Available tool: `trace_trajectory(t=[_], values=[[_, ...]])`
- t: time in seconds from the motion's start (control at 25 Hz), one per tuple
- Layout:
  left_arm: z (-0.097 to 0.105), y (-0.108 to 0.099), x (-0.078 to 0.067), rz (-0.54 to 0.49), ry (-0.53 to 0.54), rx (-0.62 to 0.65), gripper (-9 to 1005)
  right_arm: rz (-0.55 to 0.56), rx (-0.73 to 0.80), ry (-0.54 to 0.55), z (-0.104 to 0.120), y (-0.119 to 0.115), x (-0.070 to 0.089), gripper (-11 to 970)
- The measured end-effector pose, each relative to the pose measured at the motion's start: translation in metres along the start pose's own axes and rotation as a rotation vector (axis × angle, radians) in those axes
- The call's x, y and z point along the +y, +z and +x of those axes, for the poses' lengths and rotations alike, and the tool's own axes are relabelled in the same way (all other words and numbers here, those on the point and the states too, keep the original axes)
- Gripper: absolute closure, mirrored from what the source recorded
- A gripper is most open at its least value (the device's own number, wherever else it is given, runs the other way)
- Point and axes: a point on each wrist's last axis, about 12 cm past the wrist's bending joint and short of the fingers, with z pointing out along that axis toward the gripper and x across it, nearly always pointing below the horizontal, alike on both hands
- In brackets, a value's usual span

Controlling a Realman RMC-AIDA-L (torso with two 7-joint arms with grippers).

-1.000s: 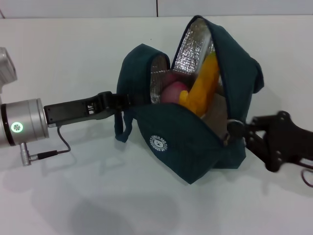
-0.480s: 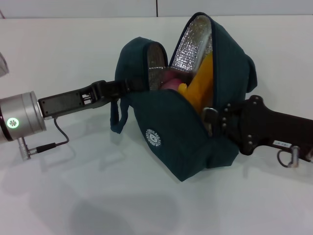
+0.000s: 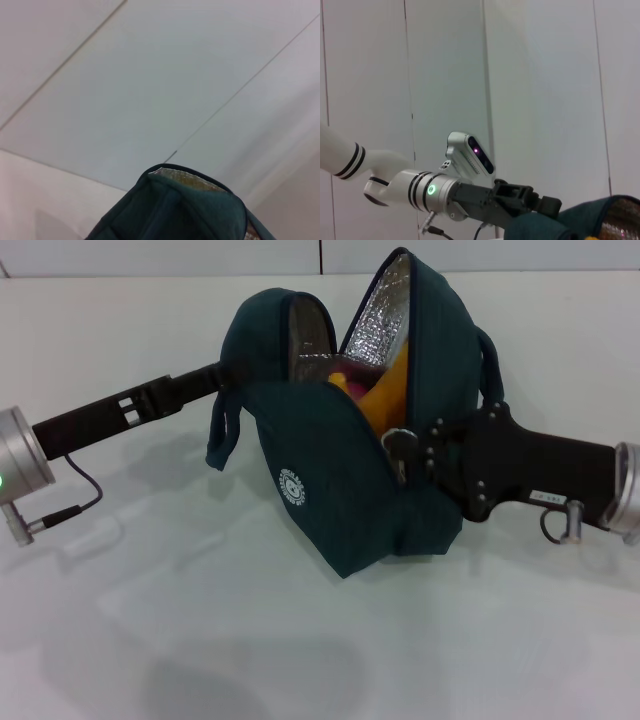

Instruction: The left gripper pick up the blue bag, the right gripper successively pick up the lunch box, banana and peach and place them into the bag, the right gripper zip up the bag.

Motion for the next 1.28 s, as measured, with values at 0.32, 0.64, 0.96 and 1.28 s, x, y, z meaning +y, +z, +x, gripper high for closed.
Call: trace_trajectory(t=[0.32, 0.64, 0.96, 1.28], values=[[-0.007, -0.007, 0.001, -0.008, 0.110, -0.051, 162, -0.003, -0.004, -0.038, -0.011, 0.020, -0.013, 954], [-0.013, -0.036, 0.003, -0.059, 0.189, -0.205, 103, 0.016, 0.028, -0.083, -0.020, 0.050, -0.024, 954], [-0.012, -0.043, 0.007, -0.094, 0.179, -0.224, 104, -0.057, 0.031, -0.134, -0.026, 0.070, -0.015, 954], [-0.007, -0.047, 0.006, -0.090, 0.172, -0.224, 104, -0.050, 0.030, -0.182, -0.037, 0.084, -0.019, 954]])
